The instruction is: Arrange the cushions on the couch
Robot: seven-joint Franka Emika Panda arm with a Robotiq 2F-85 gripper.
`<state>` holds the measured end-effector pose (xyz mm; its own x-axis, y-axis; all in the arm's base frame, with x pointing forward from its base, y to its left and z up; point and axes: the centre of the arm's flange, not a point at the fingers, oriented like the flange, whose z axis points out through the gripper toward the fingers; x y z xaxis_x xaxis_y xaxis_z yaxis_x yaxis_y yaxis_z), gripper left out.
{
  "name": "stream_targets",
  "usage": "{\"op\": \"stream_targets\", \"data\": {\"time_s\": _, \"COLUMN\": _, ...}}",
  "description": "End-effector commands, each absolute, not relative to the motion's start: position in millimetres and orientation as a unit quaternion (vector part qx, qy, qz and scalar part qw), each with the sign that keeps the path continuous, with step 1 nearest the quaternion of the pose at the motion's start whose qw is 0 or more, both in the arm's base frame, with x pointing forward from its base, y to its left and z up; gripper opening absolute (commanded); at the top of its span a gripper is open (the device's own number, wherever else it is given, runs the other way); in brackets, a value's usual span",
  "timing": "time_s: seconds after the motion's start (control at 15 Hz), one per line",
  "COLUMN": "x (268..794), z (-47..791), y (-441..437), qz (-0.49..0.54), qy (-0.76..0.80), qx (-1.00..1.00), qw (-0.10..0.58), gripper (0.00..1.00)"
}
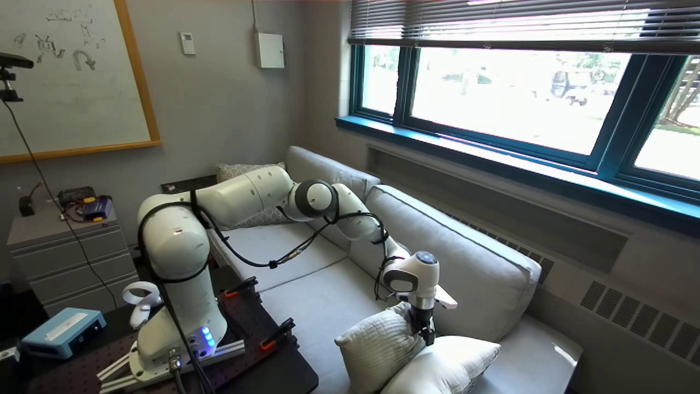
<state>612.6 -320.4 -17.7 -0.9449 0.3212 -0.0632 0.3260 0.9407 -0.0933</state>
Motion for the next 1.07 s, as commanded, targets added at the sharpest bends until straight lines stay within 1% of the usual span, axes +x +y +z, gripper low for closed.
{"op": "stream_targets", "data": {"time_s": 0.0, "x": 596.5, "z": 6.8, "y": -329.1, "qz": -0.067, "qy": 0.981, "qx": 0.182, "qw": 0.032, "gripper": 0.28}}
{"op": "stream_targets", "data": {"time_s": 0.07, "x": 596.9, "z": 8.1, "y": -328.7, "qz": -0.065, "qy": 0.981, "qx": 0.177, "qw": 0.036, "gripper": 0.28}}
{"op": "stream_targets", "data": {"time_s": 0.13, "x": 598.5, "z": 10.0, "y": -328.7, "qz": -0.066, "qy": 0.983, "qx": 0.169, "qw": 0.038, "gripper": 0.32}}
{"op": "stream_targets", "data": {"time_s": 0.4, "x": 603.2, "z": 16.3, "y": -325.5, "qz": -0.069, "qy": 0.987, "qx": 0.138, "qw": 0.047, "gripper": 0.63}}
{"op": "stream_targets", "data": {"time_s": 0.47, "x": 604.6, "z": 18.5, "y": -323.2, "qz": -0.061, "qy": 0.988, "qx": 0.128, "qw": 0.052, "gripper": 0.69}}
{"op": "stream_targets", "data": {"time_s": 0.53, "x": 608.0, "z": 20.8, "y": -318.0, "qz": -0.049, "qy": 0.992, "qx": 0.102, "qw": 0.059, "gripper": 0.78}}
{"op": "stream_targets", "data": {"time_s": 0.73, "x": 633.3, "z": 25.0, "y": -281.1, "qz": -0.008, "qy": 0.996, "qx": 0.024, "qw": 0.087, "gripper": 1.00}}
{"op": "stream_targets", "data": {"time_s": 0.87, "x": 651.2, "z": 31.8, "y": -245.2, "qz": 0.016, "qy": 0.994, "qx": -0.025, "qw": 0.101, "gripper": 1.00}}
{"op": "stream_targets", "data": {"time_s": 0.93, "x": 651.8, "z": 17.6, "y": -270.1, "qz": -0.008, "qy": 0.996, "qx": 0.014, "qw": 0.090, "gripper": 1.00}}
{"op": "stream_targets", "data": {"time_s": 1.0, "x": 657.3, "z": 20.1, "y": -260.0, "qz": -0.001, "qy": 0.996, "qx": 0.006, "qw": 0.094, "gripper": 1.00}}
